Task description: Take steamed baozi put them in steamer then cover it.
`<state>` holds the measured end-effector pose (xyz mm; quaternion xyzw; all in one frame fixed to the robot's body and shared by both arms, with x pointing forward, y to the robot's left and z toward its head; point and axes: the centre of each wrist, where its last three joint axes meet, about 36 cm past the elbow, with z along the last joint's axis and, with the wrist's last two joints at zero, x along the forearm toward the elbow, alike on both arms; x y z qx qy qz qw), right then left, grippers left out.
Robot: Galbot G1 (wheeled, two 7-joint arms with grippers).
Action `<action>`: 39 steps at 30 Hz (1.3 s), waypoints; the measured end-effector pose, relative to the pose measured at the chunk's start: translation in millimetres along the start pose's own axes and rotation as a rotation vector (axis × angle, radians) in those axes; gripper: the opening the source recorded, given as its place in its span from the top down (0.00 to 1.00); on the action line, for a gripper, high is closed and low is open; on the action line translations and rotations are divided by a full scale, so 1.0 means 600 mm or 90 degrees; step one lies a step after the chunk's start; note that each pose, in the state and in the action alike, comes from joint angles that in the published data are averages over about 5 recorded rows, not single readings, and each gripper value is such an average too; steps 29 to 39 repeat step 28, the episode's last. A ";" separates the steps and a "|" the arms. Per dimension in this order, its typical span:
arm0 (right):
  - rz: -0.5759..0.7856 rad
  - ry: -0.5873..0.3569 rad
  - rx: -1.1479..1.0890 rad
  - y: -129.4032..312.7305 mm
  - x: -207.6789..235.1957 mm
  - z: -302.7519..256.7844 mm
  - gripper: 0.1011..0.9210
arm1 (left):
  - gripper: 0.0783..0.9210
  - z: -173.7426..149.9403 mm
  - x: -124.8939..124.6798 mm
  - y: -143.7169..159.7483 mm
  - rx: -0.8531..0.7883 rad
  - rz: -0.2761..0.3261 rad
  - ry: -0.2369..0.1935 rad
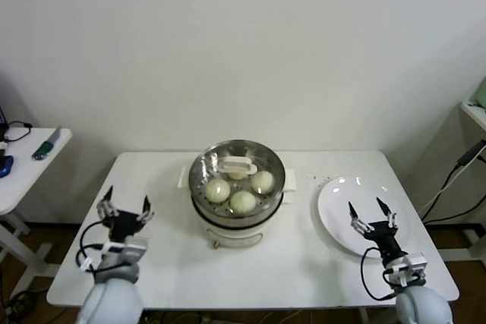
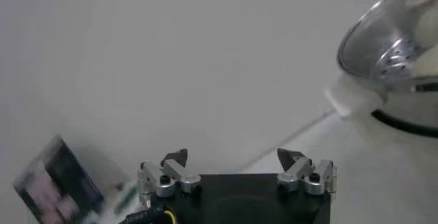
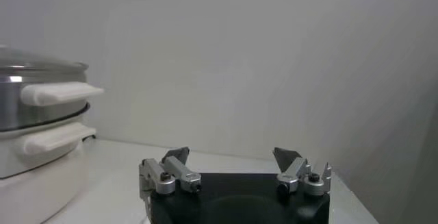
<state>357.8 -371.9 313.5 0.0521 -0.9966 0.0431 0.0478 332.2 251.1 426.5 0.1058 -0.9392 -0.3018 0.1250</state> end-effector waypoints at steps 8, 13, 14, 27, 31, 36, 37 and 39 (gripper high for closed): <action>-0.020 -0.002 -0.004 0.010 0.010 0.000 0.12 | 0.12 0.102 0.005 0.010 0.204 0.016 -0.058; -0.042 0.003 -0.006 0.013 0.021 0.001 0.12 | 0.12 0.154 0.014 0.006 0.271 0.008 -0.070; -0.045 0.004 -0.007 0.014 0.022 0.002 0.12 | 0.12 0.161 0.016 0.006 0.280 0.008 -0.070; -0.064 0.013 -0.010 0.023 0.038 0.005 0.12 | 0.12 0.206 0.048 -0.003 0.312 0.024 -0.085; -0.064 0.014 -0.010 0.023 0.038 0.005 0.12 | 0.12 0.207 0.049 -0.003 0.312 0.025 -0.085; -0.064 0.014 -0.010 0.023 0.038 0.005 0.12 | 0.12 0.207 0.049 -0.003 0.312 0.025 -0.085; -0.064 0.014 -0.010 0.023 0.038 0.005 0.12 | 0.12 0.207 0.049 -0.003 0.312 0.025 -0.085; -0.064 0.014 -0.010 0.023 0.038 0.005 0.12 | 0.12 0.207 0.049 -0.003 0.312 0.025 -0.085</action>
